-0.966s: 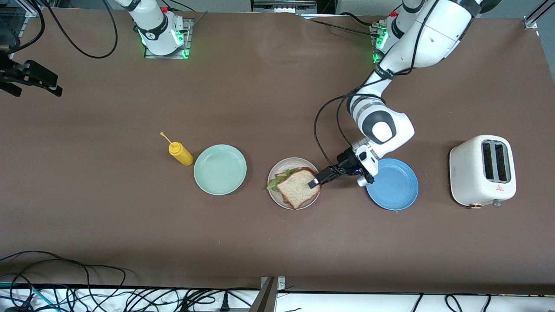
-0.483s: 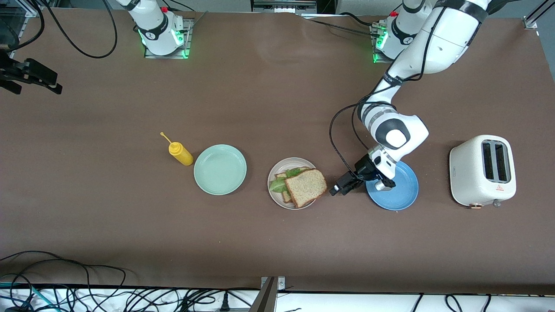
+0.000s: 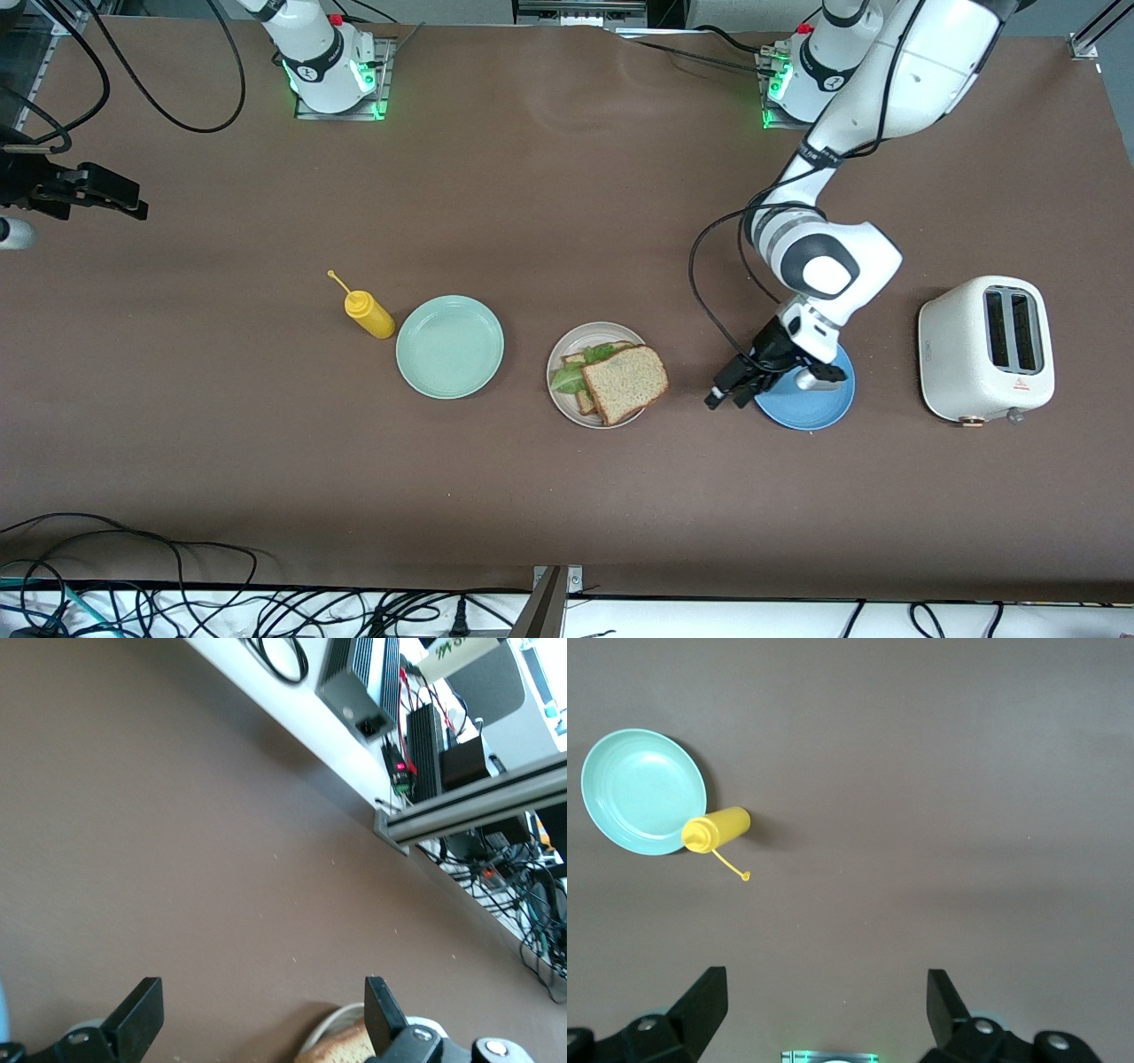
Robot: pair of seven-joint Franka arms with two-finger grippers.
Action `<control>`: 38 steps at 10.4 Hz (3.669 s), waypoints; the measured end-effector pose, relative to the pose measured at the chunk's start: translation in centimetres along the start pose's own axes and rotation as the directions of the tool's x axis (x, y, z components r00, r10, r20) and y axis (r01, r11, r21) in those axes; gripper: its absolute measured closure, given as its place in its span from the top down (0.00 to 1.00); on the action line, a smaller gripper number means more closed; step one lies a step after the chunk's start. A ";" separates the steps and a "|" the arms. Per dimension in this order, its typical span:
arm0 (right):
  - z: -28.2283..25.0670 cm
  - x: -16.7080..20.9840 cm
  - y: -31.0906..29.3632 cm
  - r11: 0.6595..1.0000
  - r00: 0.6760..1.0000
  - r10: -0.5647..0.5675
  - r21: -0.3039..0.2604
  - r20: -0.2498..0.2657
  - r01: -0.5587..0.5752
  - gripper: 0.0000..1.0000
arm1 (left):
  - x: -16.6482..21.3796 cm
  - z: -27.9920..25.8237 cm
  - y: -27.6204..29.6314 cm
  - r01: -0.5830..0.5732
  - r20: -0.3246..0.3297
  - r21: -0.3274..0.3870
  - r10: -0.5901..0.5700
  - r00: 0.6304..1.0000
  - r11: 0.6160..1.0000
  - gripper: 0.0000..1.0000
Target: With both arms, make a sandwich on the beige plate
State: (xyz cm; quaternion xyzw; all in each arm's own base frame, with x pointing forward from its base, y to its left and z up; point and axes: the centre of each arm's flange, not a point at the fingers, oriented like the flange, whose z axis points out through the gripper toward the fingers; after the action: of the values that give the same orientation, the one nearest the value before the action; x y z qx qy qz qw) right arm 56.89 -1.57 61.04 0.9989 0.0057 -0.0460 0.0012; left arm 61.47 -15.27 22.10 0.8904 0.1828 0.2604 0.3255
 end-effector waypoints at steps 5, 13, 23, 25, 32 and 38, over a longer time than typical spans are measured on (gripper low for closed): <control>-1.2 -0.8 -0.2 1.000 0.997 -0.003 -0.005 -0.080 0.003 1.00 | 2.7 -5.5 -4.3 -0.081 -0.016 0.102 0.083 0.996 0.992 1.00; -0.6 -2.7 0.2 1.000 0.994 0.005 -0.004 -0.113 -0.006 1.00 | 5.9 -13.6 -10.1 -0.347 0.067 0.253 0.342 0.937 0.903 1.00; -0.1 -3.2 0.3 1.000 0.998 0.007 -0.002 -0.063 -0.007 1.00 | 20.5 -25.6 -16.6 -0.735 0.386 0.182 0.640 0.665 0.654 1.00; -0.1 -3.2 0.3 1.000 0.998 0.007 -0.002 -0.063 -0.007 1.00 | 21.4 -25.8 -15.3 -0.674 0.399 0.217 0.566 0.721 0.706 1.00; -0.1 -3.2 0.3 1.000 0.998 0.007 -0.002 -0.063 -0.007 1.00 | 22.1 -24.4 -7.7 -0.568 0.514 0.351 0.354 0.781 0.744 1.00; -0.1 -3.2 0.3 1.000 0.998 0.007 -0.002 -0.062 -0.007 1.00 | 19.6 -22.3 -0.5 -0.452 0.533 0.477 0.161 0.830 0.753 1.00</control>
State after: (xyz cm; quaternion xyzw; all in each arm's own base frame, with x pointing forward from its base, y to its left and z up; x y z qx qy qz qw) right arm 53.73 -1.93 61.45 0.9999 0.0023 -0.0148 0.0022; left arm 63.98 5.61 43.02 0.9994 0.0179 0.0238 0.0201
